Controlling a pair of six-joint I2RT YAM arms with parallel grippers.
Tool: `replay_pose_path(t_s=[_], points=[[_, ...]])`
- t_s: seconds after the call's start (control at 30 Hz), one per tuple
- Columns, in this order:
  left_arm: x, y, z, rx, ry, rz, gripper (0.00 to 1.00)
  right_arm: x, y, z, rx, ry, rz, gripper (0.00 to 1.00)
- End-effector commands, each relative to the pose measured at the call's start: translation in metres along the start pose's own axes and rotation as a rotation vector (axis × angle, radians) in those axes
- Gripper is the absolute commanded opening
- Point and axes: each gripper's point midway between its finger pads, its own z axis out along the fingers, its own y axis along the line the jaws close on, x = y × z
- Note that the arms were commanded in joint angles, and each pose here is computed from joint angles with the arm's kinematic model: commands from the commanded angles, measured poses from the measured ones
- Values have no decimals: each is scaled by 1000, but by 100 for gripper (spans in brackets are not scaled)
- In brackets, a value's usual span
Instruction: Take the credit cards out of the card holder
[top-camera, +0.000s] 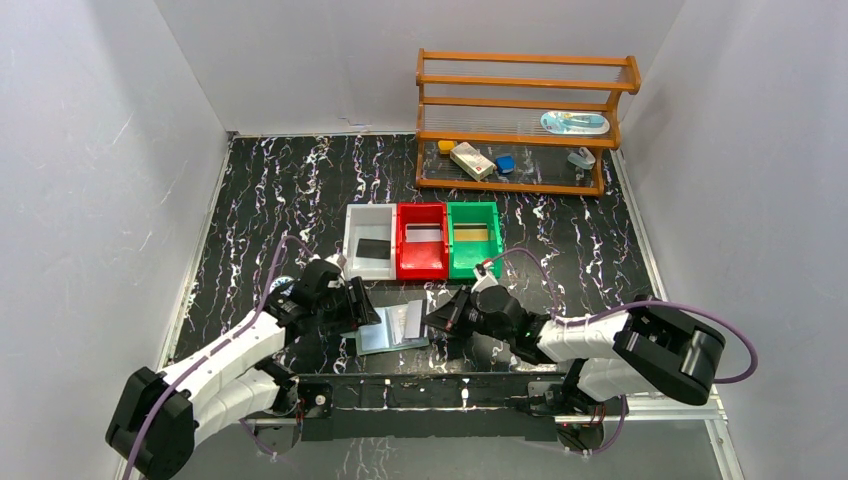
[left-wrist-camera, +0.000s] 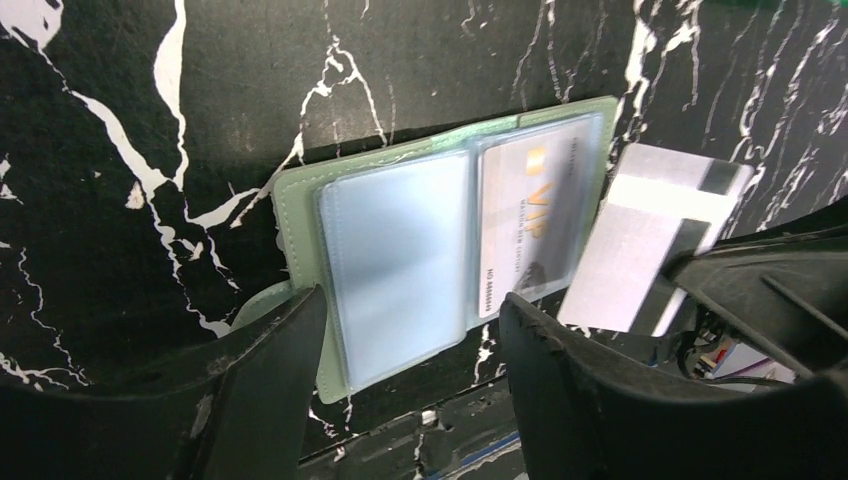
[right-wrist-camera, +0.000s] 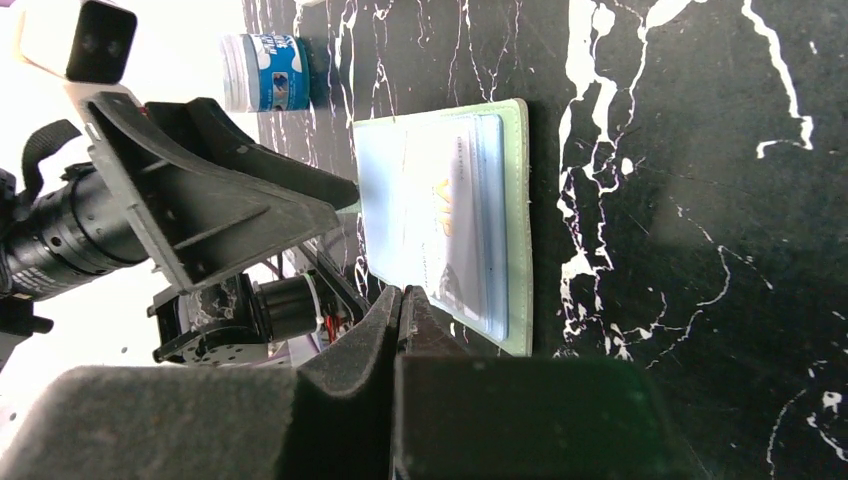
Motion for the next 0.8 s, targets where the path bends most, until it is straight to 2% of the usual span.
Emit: replay_pose_path(t_s=[0.0, 0.1, 0.37, 0.6, 0.77], points=[[-16, -18, -18, 29, -47, 10, 65, -14, 25, -4, -125, -67, 8, 0], [-21, -28, -24, 66, -68, 9, 69, -12, 26, -2, -134, -57, 8, 0], [-18, -54, -27, 191, -21, 48, 69, -11, 32, -3, -171, -48, 11, 0], [-11, -93, -30, 423, 40, 61, 69, -13, 41, -10, -218, -61, -21, 0], [-7, -101, -32, 483, 62, 81, 65, -11, 49, -11, -247, -47, -38, 0]])
